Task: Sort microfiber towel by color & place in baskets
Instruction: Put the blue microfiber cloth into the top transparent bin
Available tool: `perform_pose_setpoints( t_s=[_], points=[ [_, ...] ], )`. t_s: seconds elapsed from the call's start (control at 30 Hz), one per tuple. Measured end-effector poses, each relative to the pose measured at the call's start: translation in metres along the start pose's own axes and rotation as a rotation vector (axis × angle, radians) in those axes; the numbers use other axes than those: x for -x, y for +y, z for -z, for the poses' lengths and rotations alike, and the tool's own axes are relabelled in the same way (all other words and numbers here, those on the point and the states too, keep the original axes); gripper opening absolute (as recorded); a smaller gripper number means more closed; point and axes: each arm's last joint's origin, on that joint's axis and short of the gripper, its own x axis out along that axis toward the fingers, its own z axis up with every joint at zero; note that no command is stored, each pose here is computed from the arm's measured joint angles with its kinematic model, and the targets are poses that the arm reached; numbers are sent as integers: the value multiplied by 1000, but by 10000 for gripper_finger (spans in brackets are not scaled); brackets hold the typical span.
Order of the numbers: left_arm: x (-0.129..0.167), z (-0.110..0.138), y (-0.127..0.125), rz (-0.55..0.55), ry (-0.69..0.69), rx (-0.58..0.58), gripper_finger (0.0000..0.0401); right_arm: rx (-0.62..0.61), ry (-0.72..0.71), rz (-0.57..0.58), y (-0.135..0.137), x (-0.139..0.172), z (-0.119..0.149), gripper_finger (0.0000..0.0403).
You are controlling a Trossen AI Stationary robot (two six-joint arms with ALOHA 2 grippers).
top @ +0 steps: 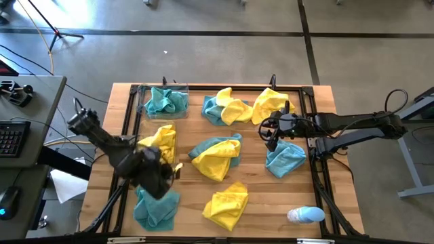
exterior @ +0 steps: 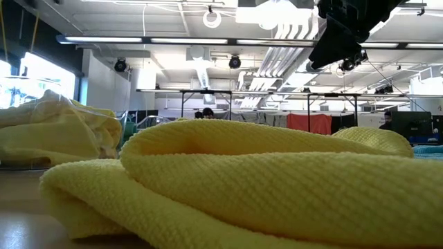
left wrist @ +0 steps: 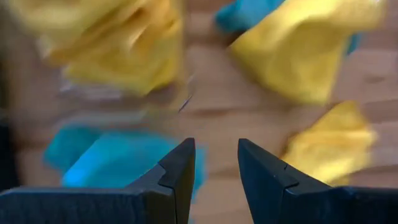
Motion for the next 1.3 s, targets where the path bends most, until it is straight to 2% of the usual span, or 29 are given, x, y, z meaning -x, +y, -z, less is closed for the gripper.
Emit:
perform_pose_setpoints(
  t_s=[0.1,0.27,0.37,0.73,1.17,1.3],
  points=[
    [-6,20,6,-90,54,-7,108,0,0,0,0,0,0,161],
    [-27,54,7,-117,87,-70,108,7,0,0,0,0,0,161],
    [-38,70,9,-176,124,-90,108,8,0,0,0,0,0,161],
    [-67,111,25,-427,205,-145,108,10,0,0,0,0,0,161],
    [-99,139,36,-510,141,-179,108,4,0,0,0,0,0,161],
    [-106,143,33,-462,122,-192,108,-1,-3,-1,0,0,0,161]
  ],
)
